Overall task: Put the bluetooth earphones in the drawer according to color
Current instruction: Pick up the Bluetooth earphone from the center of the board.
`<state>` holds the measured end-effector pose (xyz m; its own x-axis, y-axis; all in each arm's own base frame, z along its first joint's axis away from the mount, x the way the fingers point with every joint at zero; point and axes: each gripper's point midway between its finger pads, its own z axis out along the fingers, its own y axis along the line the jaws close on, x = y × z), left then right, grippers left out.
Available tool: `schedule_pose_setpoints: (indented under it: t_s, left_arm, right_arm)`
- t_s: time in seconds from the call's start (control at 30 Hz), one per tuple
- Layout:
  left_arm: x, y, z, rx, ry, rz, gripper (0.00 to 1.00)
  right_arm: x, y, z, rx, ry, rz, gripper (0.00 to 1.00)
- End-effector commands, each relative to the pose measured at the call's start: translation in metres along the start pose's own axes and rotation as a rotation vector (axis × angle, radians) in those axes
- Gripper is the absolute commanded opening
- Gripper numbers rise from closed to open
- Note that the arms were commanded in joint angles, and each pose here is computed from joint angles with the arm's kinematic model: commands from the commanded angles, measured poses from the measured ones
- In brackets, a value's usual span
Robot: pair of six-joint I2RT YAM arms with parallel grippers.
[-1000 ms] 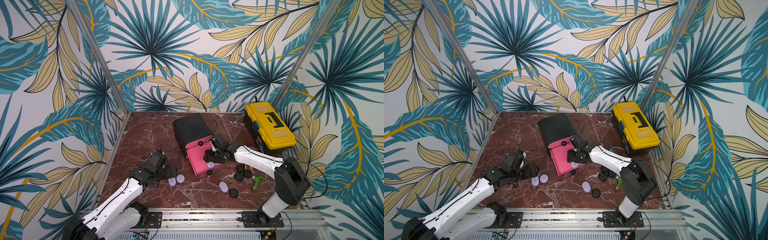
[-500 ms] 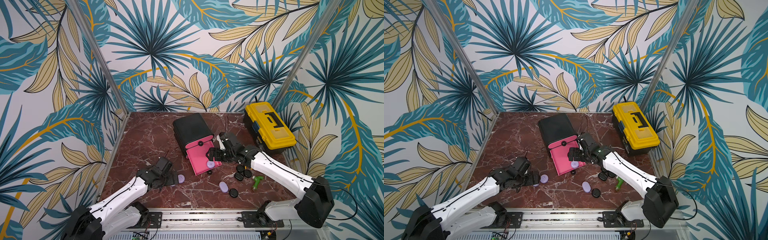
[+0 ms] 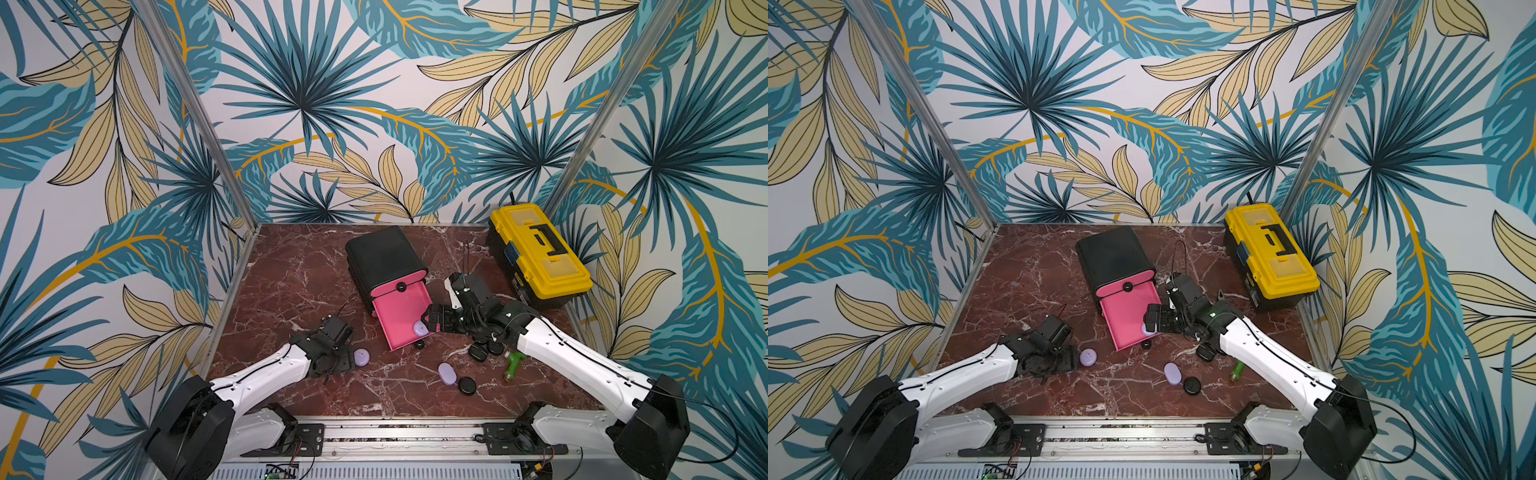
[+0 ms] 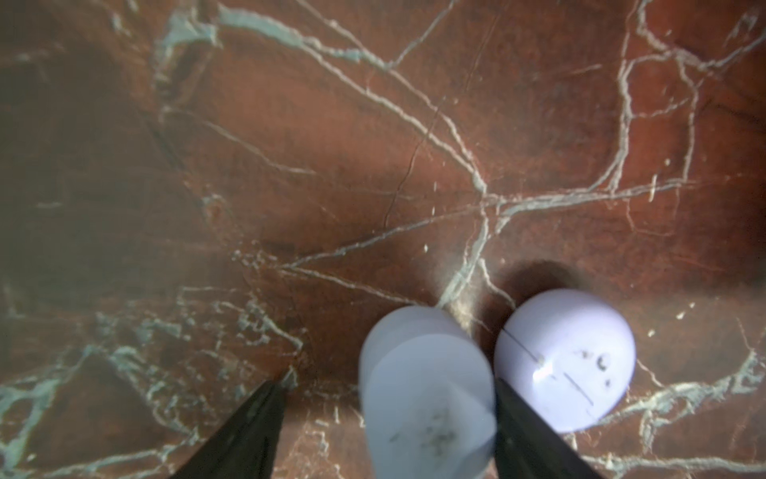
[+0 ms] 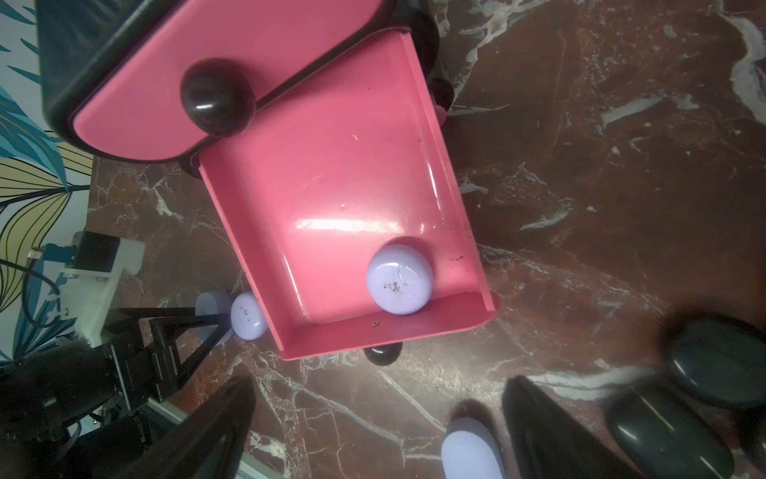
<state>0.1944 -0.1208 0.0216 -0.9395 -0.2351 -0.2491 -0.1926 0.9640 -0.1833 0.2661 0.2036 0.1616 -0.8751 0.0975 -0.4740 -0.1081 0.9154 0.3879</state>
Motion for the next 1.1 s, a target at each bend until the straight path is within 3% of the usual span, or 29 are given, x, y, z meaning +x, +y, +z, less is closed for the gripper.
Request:
schedule_pose_setpoints:
  t_s: [0.0,0.23,0.37,0.6,0.83,1.07]
  left_arm:
    - [0.003,0.003,0.009,-0.01,-0.002,-0.002,0.73]
    - [0.001,0.003,0.014,-0.032,-0.001,0.01,0.57]
    - [0.001,0.004,0.015,-0.049,-0.004,0.024,0.43]
    - [-0.003,0.008,0.009,-0.097,-0.029,0.056,0.32]
    - [-0.007,-0.002,-0.006,-0.08,-0.05,0.086,0.29]
    - [-0.022,-0.031,-0.048,0.001,-0.132,0.137,0.29]
  right_arm:
    - [0.009,-0.009,0.001,0.029,0.018,0.013,0.99]
    - [0.012,-0.012,0.0,0.034,0.016,0.019,0.99]
    - [0.015,-0.016,0.001,0.042,0.017,0.026,0.99]
    - [0.02,-0.022,0.002,0.057,0.019,0.035,0.99]
    - [0.022,-0.026,-0.001,0.065,0.009,0.041,0.99]
    - [0.022,-0.035,-0.007,0.094,-0.019,0.054,0.99]
